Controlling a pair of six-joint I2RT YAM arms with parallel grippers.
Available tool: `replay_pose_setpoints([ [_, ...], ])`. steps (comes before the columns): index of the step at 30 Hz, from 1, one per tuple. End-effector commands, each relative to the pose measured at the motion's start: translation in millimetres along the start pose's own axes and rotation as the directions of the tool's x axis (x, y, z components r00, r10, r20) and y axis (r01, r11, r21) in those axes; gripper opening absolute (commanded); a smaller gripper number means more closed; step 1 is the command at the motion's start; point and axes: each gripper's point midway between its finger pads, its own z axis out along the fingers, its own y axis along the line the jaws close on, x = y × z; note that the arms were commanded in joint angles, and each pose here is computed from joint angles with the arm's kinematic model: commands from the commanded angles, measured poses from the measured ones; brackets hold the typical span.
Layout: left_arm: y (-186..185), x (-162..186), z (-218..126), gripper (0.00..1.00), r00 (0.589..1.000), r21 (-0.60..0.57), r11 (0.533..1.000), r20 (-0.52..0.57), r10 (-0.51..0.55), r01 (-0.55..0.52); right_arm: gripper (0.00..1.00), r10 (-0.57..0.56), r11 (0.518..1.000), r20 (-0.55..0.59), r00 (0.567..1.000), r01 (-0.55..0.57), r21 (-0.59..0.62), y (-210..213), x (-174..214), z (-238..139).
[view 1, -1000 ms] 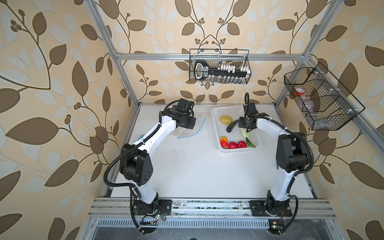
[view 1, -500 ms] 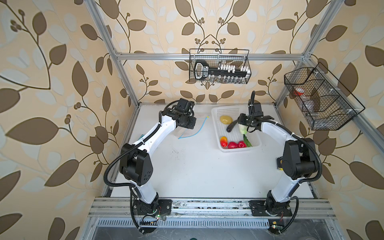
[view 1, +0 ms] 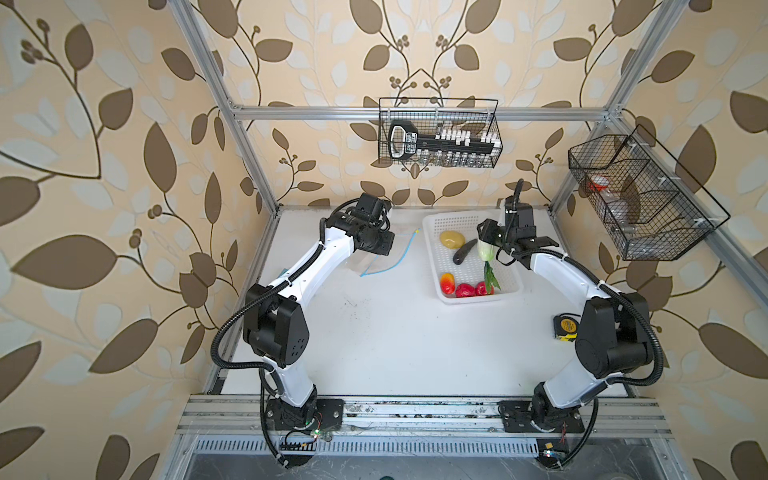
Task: Place the food in the zip-top bag and seal the zipper
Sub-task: 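Lift the white radish with the right gripper out of the basket, then carry the white radish with the right gripper toward the bag mouth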
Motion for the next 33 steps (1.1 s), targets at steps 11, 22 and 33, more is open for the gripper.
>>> replay_pose_setpoints([
  [11,-8,-11,-16,0.0,0.997,0.058,0.995,-0.025,-0.08,0.081,0.22,0.028,0.997,0.185,0.982,-0.015,-0.069,33,-33,-45],
  [22,-24,-13,-18,0.0,0.982,0.13,0.975,-0.09,-0.168,0.179,0.2,0.086,0.982,0.332,0.939,-0.024,-0.187,74,-46,-77],
  [33,-24,-18,-19,0.0,0.969,0.123,0.962,-0.08,-0.234,0.242,0.2,0.227,0.941,0.449,0.864,-0.077,-0.328,111,-61,-105],
])
